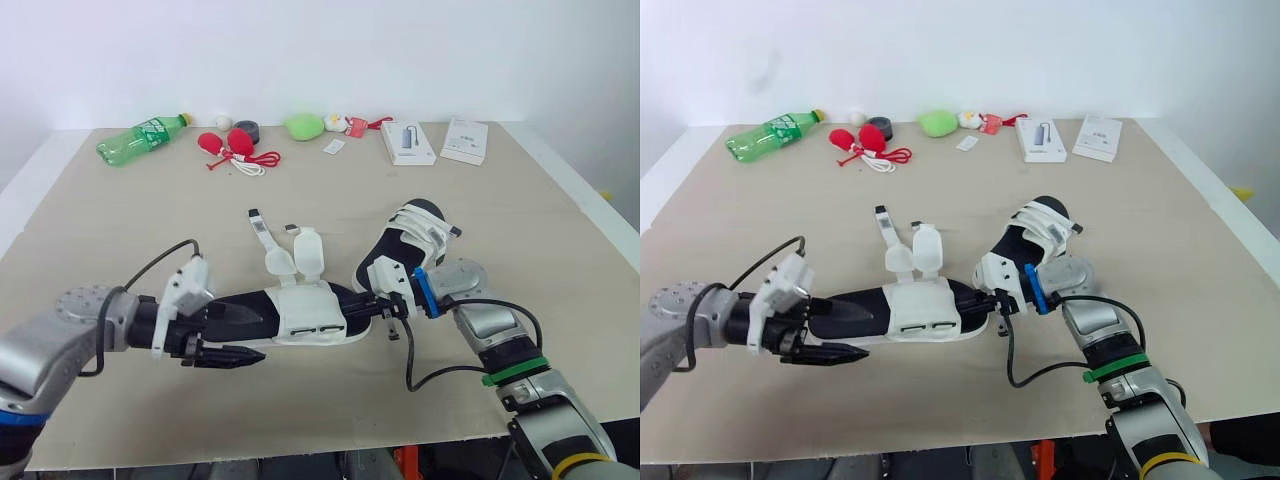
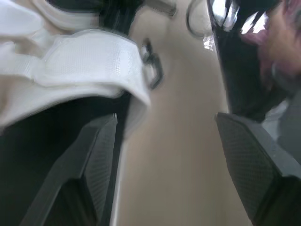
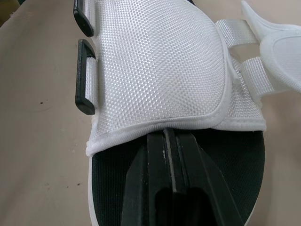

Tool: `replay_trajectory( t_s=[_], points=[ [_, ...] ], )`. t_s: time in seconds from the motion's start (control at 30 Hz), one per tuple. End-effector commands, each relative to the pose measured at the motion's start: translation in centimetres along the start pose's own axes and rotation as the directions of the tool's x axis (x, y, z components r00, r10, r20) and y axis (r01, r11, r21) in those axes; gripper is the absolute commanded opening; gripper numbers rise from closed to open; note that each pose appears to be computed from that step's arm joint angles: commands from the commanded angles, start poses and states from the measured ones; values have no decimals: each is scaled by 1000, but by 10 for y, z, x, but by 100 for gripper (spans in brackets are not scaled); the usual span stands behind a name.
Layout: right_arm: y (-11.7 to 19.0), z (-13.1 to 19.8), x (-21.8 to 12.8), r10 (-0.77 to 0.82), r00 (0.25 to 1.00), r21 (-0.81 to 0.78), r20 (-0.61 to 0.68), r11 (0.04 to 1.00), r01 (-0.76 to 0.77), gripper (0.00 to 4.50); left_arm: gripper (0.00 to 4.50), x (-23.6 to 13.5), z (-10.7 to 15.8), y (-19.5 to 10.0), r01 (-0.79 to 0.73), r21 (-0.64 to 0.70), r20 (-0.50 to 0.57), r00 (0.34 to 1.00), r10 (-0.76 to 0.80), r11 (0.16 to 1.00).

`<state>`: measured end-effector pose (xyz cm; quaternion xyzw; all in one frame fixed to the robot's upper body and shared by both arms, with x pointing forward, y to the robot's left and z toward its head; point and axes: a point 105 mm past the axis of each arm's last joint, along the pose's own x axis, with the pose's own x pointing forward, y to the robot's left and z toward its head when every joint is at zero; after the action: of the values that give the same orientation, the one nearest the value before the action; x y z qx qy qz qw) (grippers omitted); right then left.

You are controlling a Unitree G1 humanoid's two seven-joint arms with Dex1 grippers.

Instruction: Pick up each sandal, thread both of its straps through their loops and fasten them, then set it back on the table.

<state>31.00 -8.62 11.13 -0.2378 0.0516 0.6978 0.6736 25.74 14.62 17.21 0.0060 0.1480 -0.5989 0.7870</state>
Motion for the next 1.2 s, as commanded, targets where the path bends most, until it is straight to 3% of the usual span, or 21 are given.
replay_trajectory(
  t_s=[0.03,0.2,0.3,0.47,0.93,1.2],
  points=[
    [1,-6,2,4,999,11,-37,1000,-4,0,344,-11,27,45,-211,-114,172,958,228,971],
    [1,-3,1,4,999,5,-32,1000,-4,0,344,-5,23,79,-283,-333,184,916,356,899],
    [0,-2,1,3,999,1,-33,1000,-3,0,344,-1,15,95,-327,-397,153,898,413,858],
    [-1,-1,1,1,999,-7,-34,1000,-1,0,344,14,0,102,-283,-523,89,920,382,804],
    [2,1,-1,-3,999,-22,-39,1000,2,0,344,48,5,135,-176,-715,126,920,371,677],
    [4,-1,-3,-9,999,-28,-47,1000,8,0,344,57,4,157,-216,-745,118,889,443,631]
  ],
)
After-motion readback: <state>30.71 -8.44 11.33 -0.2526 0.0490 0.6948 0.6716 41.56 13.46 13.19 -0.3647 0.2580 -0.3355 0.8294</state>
